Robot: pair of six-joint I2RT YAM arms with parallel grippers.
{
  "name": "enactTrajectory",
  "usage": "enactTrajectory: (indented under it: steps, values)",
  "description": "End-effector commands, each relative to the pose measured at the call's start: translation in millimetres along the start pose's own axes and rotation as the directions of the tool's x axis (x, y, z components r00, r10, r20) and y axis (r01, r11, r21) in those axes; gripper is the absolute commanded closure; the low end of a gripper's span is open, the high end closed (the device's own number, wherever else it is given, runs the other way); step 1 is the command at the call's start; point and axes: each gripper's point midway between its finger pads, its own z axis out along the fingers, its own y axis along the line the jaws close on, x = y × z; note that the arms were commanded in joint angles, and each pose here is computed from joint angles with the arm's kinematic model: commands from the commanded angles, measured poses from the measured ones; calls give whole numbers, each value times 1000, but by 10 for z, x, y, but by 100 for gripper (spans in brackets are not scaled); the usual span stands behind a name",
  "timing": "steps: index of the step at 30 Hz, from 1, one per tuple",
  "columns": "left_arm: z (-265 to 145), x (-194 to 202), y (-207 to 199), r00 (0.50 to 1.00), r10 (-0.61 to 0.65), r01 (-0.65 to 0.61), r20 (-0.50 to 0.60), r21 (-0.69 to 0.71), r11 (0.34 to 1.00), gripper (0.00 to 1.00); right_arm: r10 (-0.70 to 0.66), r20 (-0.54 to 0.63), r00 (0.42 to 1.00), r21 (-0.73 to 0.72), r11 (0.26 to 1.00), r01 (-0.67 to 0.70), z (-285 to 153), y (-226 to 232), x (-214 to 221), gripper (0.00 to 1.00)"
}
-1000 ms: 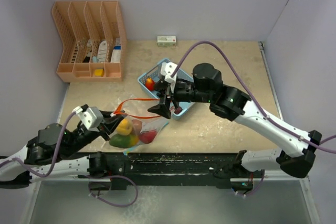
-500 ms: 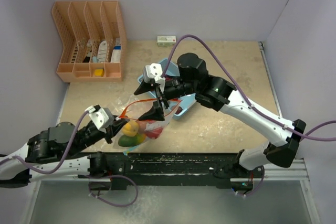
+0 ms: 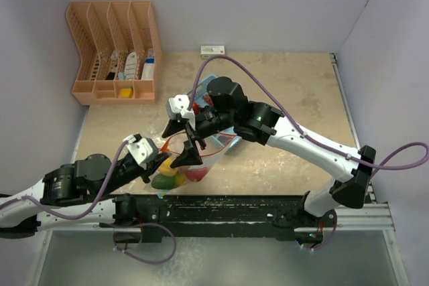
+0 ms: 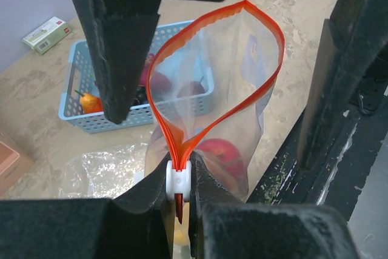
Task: Place the food in the zip-top bag and seal the zipper
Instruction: Zip the zipper food storage bag at the center of the board.
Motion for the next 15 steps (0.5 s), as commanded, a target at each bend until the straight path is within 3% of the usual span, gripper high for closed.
enactTrajectory:
  steps: [1, 8, 10, 11, 13, 14, 15]
  values:
    - [-45, -182, 52, 997, -48, 49, 54, -20, 999, 100, 4, -12, 1000, 1, 1000, -4, -17, 89, 4, 13]
    - [-34, -217, 41, 997, -45, 46, 66, -14, 999, 100, 72, -70, 995, 159, 985, -60, -153, -28, 267, 26]
    - [-21, -245, 30, 996, -41, 42, 75, -10, 999, 100, 80, -85, 993, 204, 977, -61, -175, -102, 296, 40]
    - [-14, -254, 21, 996, -40, 40, 77, -6, 999, 100, 83, -89, 993, 230, 971, -61, -189, -146, 295, 53]
    - [0, -262, 10, 996, -33, 33, 78, -3, 999, 100, 89, -85, 992, 300, 952, -59, -232, -259, 258, 93]
    - [8, -260, -5, 997, -28, 28, 77, 4, 1000, 100, 96, -80, 992, 336, 940, -64, -264, -313, 239, 100]
    - [13, -264, -19, 997, -25, 24, 79, 11, 1000, 100, 111, -78, 991, 358, 931, -76, -291, -334, 232, 100]
